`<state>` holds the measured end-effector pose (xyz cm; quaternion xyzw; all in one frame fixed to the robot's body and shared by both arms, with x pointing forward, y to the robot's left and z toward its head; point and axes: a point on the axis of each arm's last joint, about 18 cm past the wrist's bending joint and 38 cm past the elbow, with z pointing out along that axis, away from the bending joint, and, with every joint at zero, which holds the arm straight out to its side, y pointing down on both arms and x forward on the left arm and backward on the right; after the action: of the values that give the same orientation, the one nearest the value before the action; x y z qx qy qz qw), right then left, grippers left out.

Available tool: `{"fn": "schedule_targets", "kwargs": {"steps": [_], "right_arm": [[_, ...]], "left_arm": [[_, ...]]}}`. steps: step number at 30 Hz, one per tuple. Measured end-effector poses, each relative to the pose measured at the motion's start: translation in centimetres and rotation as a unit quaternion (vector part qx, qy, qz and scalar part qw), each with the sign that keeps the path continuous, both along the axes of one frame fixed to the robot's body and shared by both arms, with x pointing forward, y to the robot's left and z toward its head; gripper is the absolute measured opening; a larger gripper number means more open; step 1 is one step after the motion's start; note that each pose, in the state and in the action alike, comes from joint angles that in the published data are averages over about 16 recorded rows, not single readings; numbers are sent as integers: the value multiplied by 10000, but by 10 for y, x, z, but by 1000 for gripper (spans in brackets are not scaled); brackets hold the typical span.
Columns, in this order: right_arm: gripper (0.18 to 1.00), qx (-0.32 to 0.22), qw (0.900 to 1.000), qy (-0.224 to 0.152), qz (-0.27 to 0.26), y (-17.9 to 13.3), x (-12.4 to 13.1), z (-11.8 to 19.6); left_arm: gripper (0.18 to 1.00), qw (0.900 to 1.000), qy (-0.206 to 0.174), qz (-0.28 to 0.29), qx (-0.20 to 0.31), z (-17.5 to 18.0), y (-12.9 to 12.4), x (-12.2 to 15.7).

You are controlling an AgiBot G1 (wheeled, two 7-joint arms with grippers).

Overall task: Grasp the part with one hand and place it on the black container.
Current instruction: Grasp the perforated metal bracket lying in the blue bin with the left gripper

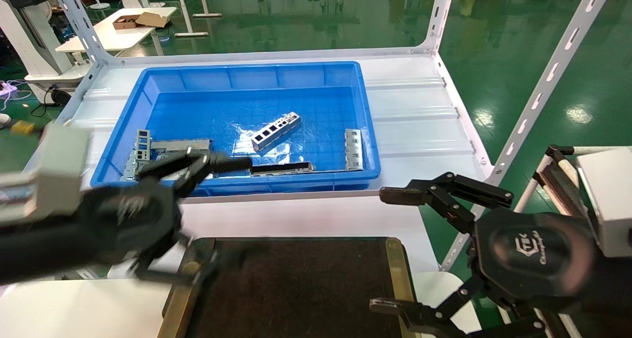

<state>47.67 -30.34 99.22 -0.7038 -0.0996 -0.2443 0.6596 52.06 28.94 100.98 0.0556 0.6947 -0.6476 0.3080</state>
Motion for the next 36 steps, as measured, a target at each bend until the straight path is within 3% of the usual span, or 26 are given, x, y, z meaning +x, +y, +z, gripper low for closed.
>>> {"fn": "schedule_targets", "kwargs": {"steps": [12, 23, 29, 36], "right_arm": [[1001, 0, 10000, 0, 0, 0, 0, 0], [1001, 0, 10000, 0, 0, 0, 0, 0], [1001, 0, 10000, 0, 0, 0, 0, 0], [991, 0, 10000, 0, 0, 0, 0, 0]], "left_arm": [[1000, 9914, 88, 1253, -368, 22, -25, 104], [1000, 9646, 379, 2509, -717, 25, -51, 205], [1000, 9487, 544, 3023, -754, 17, -63, 238], [992, 9366, 693, 3362, -701, 5, -68, 255]]}}
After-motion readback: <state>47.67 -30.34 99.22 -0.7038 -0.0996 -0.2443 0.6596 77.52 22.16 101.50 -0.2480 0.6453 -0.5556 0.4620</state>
